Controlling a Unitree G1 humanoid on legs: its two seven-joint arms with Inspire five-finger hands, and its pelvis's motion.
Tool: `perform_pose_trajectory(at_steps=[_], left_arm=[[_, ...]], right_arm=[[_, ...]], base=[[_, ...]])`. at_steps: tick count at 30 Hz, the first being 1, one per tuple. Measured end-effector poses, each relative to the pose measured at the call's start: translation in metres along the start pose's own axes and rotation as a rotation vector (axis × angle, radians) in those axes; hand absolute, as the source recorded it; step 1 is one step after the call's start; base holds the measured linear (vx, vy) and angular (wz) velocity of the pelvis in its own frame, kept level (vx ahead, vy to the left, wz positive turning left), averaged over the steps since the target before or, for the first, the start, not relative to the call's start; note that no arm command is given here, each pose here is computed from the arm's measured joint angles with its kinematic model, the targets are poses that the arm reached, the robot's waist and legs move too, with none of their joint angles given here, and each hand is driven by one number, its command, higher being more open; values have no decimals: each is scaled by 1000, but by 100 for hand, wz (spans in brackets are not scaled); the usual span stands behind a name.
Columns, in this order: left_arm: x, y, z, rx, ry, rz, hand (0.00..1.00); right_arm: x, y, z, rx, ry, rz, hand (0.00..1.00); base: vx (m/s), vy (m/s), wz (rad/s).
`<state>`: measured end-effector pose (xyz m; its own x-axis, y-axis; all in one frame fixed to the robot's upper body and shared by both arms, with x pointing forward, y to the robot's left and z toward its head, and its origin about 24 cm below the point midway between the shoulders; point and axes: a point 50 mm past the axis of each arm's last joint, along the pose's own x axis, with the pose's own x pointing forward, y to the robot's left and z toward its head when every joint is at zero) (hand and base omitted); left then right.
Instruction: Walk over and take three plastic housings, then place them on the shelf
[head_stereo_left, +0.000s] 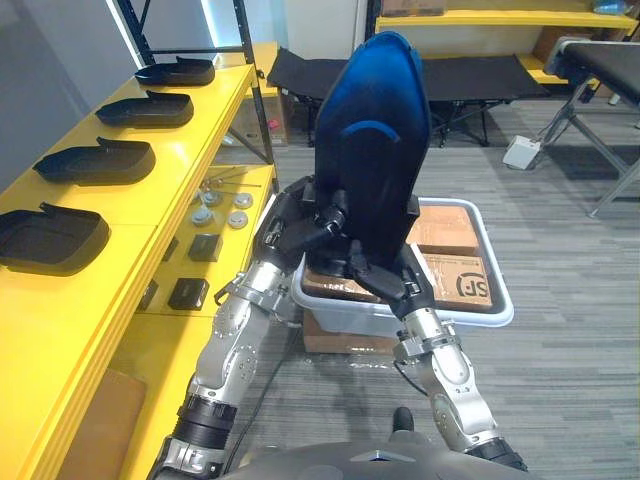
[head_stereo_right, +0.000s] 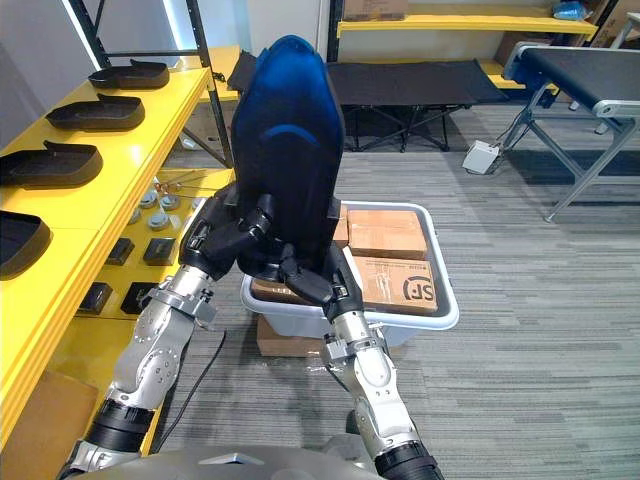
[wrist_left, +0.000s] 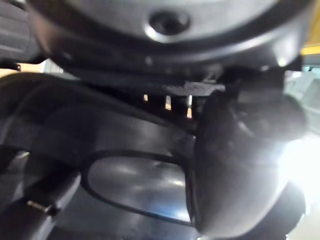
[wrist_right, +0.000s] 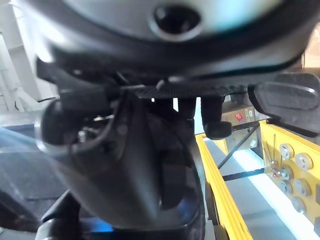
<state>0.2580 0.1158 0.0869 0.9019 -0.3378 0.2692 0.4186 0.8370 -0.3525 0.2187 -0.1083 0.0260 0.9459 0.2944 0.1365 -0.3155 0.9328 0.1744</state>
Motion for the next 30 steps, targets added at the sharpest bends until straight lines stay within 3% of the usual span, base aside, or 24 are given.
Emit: perform_pose_trajectory(at_steps=[3,4,15,21,26,30], left_arm=[[0,0,0,-1,2,-2,0],[0,0,0,-1,3,-1,0],[-4,-4,-12,55,35,86,0],[-34,21,-16,170,24,376,0],[-56,55,18,303,-210,696,0],[-75,66,45,312,-429,834,0]], right_arm=[[0,0,0,2,1,-10,0],[0,1,0,2,1,-11,100],[-1,-6,3,39,-10,-21,100],[3,-15,40,314,-201,83,100],[-10,-11,51,599,-286,323,100],[-25,-9,38,701,-210,326,100]], base=[[-8,6,3],[-6,8,3],[0,0,0],[0,0,0],[0,0,0],[0,0,7]])
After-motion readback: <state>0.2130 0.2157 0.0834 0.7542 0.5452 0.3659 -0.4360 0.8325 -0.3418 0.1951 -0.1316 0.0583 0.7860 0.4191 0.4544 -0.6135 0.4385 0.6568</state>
